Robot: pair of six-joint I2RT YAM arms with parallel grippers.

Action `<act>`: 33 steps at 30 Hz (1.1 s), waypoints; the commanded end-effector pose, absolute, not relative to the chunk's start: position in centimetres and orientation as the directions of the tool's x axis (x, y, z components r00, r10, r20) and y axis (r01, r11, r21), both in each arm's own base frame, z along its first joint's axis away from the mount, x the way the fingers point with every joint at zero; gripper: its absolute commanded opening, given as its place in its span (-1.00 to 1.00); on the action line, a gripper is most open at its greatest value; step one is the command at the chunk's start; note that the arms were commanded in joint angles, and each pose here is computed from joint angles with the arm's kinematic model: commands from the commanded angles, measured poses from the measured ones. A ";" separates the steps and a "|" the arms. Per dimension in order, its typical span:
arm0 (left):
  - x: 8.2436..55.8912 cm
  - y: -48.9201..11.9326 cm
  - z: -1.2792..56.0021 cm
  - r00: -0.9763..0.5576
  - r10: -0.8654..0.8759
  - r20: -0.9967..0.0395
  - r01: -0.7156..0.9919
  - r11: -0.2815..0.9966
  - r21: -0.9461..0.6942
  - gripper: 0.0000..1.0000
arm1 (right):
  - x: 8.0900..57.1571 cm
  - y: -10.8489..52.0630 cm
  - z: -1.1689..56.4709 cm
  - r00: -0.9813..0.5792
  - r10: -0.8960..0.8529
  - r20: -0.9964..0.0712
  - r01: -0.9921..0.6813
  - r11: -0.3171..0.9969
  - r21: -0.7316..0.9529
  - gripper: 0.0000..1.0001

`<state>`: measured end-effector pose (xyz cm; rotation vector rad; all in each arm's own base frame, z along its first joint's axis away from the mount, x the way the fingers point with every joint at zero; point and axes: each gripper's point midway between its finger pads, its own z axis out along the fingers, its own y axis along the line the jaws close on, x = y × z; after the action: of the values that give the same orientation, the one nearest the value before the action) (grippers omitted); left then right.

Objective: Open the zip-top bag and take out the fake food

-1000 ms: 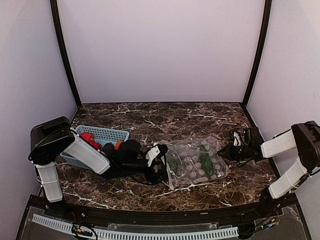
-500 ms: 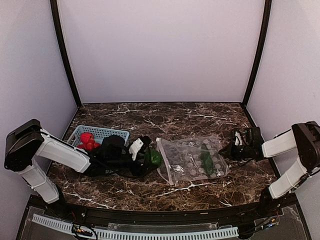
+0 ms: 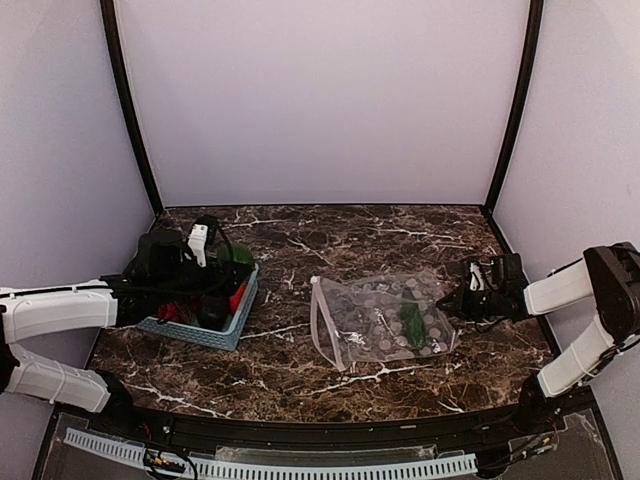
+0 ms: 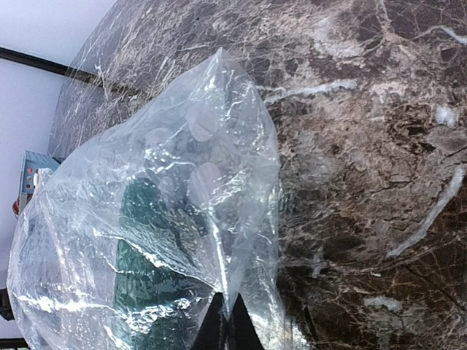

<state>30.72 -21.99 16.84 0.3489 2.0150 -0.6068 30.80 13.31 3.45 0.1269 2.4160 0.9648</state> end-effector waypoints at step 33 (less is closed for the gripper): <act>31.7 -12.6 12.7 -0.709 -0.071 -0.702 0.112 0.971 -0.212 0.97 | 28.3 16.0 4.3 -0.914 0.139 -0.382 -0.180 0.705 0.686 0.25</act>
<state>31.98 -13.20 11.23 0.0105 2.3515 -0.3409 28.18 15.50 4.38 -0.0224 2.4906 1.0742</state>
